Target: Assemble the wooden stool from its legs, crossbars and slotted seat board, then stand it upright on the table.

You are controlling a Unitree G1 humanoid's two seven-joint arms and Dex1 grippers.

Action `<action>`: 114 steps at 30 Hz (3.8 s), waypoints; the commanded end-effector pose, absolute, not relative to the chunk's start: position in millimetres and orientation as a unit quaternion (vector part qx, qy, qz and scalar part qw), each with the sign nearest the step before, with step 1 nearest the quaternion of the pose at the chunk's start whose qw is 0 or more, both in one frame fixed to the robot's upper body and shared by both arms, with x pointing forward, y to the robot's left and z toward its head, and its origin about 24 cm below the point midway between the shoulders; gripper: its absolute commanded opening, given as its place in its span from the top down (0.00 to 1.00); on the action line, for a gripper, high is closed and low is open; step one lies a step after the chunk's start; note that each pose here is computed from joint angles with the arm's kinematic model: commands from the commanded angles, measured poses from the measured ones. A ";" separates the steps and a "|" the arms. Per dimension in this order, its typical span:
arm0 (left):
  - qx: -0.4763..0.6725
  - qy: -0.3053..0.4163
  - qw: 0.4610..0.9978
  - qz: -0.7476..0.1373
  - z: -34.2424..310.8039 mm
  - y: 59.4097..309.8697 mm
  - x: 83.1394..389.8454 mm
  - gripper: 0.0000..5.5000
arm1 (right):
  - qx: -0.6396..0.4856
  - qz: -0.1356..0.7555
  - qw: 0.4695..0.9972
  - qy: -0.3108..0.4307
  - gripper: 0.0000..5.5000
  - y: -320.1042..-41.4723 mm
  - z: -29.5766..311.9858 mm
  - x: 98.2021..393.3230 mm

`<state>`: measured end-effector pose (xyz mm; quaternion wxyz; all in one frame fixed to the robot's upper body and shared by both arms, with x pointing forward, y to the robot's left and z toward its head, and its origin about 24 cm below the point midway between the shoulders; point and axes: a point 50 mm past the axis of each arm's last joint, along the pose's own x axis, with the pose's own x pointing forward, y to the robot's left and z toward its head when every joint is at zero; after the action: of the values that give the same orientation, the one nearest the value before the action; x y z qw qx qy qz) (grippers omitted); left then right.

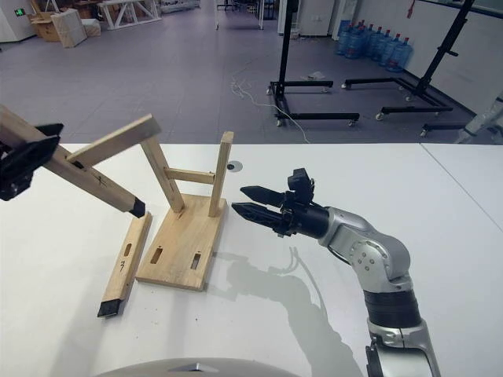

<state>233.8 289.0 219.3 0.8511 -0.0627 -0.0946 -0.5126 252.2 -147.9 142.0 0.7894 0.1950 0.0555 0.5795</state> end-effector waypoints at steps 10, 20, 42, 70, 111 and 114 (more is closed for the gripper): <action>-0.009 0.002 0.794 -0.608 149.3 257.5 238.7 0.62 | 0.164 0.574 0.801 0.032 0.39 -146.5 157.9 266.9; 0.050 0.053 0.777 -0.626 142.1 268.5 241.1 0.62 | 0.162 0.583 0.795 0.033 0.39 -141.9 159.5 267.7; 0.149 0.020 0.773 -0.617 180.1 279.3 264.4 0.63 | 0.174 0.581 0.794 0.041 0.39 -132.9 149.0 261.8; 0.147 0.107 0.674 -0.716 142.3 246.3 248.1 0.63 | 0.164 0.570 0.804 0.040 0.39 -134.7 145.4 265.1; 0.065 0.119 0.732 -0.668 148.3 237.7 209.4 0.28 | 0.166 0.542 0.824 0.011 0.39 -144.8 153.4 274.3; 0.065 0.108 0.741 -0.660 152.2 240.2 206.7 0.28 | 0.168 0.538 0.826 0.008 0.39 -145.9 153.1 273.2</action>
<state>207.5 237.7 147.9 0.7356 0.0574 0.1093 -0.6661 274.7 -143.8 151.7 0.8214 0.1728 0.0148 0.5433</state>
